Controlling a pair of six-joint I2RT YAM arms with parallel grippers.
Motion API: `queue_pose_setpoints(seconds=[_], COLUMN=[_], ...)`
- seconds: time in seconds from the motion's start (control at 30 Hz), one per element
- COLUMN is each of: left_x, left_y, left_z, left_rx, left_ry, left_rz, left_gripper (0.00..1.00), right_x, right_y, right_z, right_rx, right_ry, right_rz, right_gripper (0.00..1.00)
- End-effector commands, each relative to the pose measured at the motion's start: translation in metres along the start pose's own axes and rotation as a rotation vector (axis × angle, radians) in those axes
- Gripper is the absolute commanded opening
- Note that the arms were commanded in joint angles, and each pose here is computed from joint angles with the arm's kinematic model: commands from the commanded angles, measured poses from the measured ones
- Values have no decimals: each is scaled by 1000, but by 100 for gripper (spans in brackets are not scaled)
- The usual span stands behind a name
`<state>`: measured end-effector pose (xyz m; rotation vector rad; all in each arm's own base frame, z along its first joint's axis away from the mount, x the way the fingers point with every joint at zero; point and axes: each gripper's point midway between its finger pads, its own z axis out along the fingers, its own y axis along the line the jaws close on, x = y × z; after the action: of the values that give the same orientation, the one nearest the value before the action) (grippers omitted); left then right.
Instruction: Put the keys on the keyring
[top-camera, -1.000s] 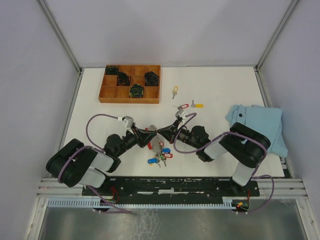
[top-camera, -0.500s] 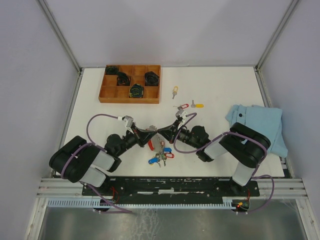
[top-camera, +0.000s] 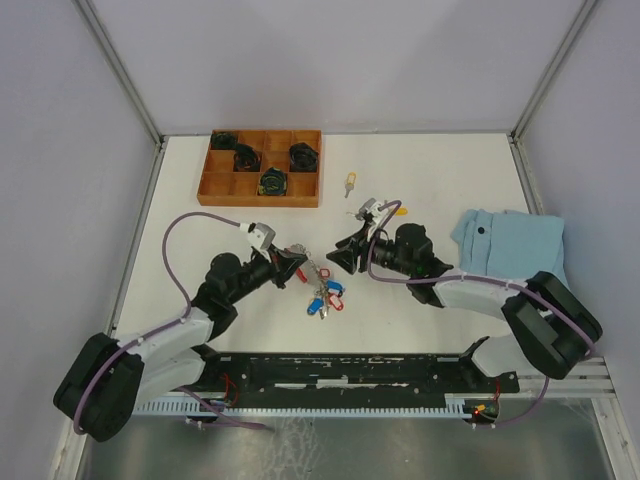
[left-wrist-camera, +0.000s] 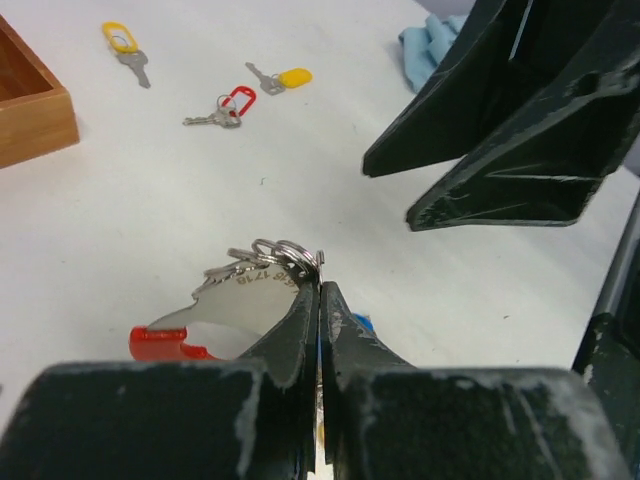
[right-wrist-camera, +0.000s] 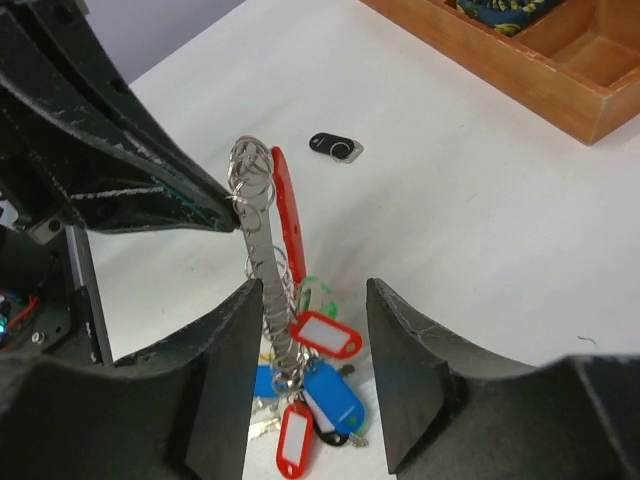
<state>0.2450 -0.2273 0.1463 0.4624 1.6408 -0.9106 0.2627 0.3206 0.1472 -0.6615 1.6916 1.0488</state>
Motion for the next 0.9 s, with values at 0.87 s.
queue_pose_setpoints(seconds=[0.87], left_x=[19], left_y=[-31], left_z=[26], left_rx=[244], left_ry=[223], left_rz=[564], left_gripper=[3], right_x=[29], right_y=[12], right_z=[-9], right_rx=[-203], right_ry=[138], right_rz=[-321], right_gripper=[55])
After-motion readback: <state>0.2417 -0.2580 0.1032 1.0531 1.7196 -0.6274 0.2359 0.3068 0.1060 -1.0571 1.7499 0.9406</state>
